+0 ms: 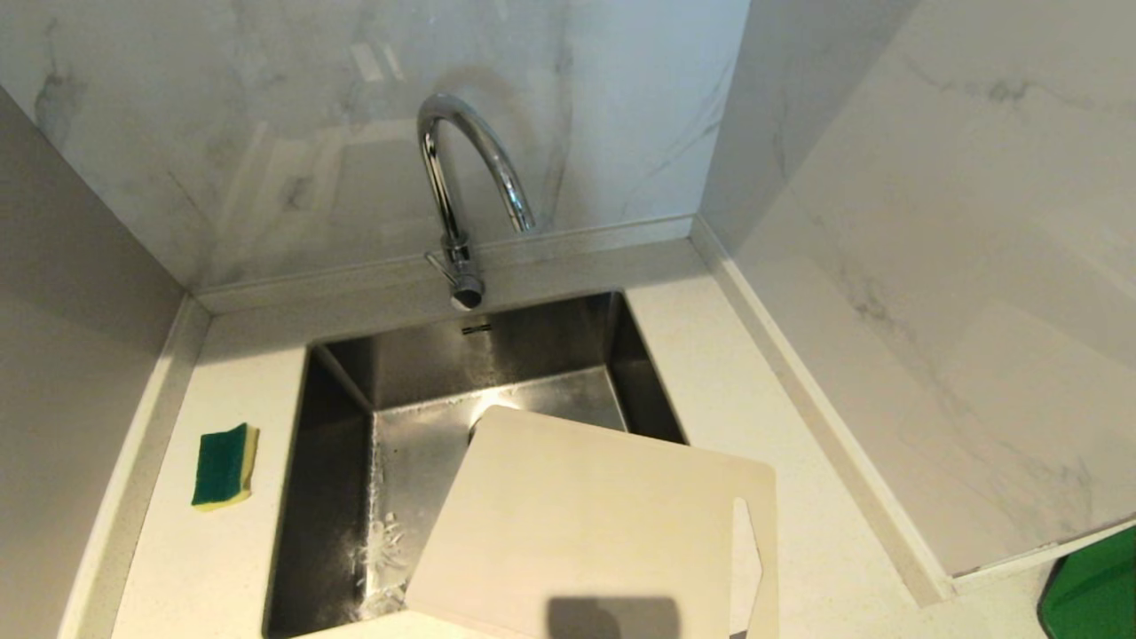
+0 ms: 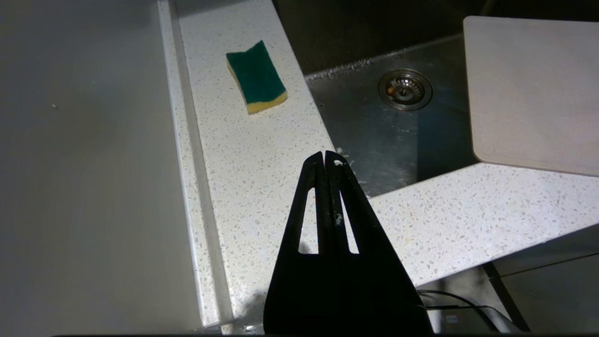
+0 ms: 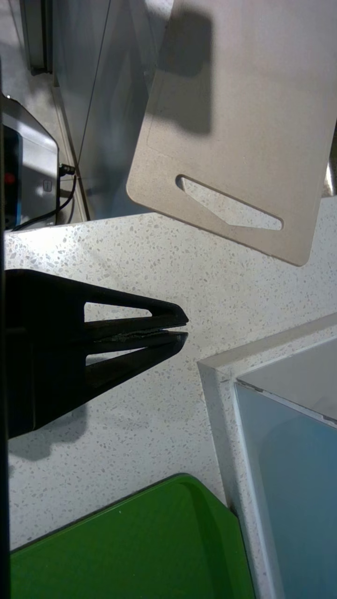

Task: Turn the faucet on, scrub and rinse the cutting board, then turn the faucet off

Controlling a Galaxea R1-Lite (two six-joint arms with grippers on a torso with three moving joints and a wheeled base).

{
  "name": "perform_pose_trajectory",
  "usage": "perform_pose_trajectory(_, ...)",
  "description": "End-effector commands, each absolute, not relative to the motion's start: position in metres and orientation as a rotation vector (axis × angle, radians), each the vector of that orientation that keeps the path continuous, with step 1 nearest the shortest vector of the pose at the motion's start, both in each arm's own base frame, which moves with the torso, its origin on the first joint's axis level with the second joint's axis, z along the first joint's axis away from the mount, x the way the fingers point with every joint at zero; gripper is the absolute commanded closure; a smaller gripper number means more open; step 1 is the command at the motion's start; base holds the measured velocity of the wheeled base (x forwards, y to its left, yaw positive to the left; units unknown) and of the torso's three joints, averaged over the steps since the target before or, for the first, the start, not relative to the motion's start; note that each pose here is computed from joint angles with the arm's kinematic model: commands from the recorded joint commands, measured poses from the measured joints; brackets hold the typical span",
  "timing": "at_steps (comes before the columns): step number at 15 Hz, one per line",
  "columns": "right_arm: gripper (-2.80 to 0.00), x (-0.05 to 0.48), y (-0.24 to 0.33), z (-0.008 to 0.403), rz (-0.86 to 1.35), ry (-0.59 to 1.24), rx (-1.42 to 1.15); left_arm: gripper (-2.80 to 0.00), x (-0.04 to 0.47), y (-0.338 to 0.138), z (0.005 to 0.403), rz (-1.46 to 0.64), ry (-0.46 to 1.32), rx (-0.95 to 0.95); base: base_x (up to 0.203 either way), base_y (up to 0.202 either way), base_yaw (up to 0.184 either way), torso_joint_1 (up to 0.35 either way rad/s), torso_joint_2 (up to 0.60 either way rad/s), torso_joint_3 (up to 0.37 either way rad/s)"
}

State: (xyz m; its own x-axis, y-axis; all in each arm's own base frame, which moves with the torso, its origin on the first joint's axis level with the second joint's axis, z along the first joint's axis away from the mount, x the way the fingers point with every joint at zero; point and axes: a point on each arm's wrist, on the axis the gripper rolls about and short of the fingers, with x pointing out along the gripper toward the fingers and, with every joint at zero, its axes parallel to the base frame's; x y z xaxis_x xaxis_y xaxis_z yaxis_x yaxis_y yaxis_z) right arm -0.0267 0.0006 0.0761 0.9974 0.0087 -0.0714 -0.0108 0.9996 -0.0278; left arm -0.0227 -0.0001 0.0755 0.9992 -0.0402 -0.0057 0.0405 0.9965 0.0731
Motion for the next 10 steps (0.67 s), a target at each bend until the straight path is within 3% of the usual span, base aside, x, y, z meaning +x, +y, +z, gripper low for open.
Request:
perform_pose_trajectory(1,0.0,-0.0266,0.0006,0.0761,0.01,0.073,-0.027,0.0,-0.0225,-0.0001,0.0756,-0.042,0.008,0.074,0.0,0.0,0.0,0.0,0.0,0.0)
perform_pose_trajectory(10,0.0,-0.0266,0.0006,0.0761,0.01,0.073,-0.028,0.0,-0.0225,-0.0001,0.0756,-0.042,0.008,0.074,0.0,0.0,0.0,0.0,0.0,0.0)
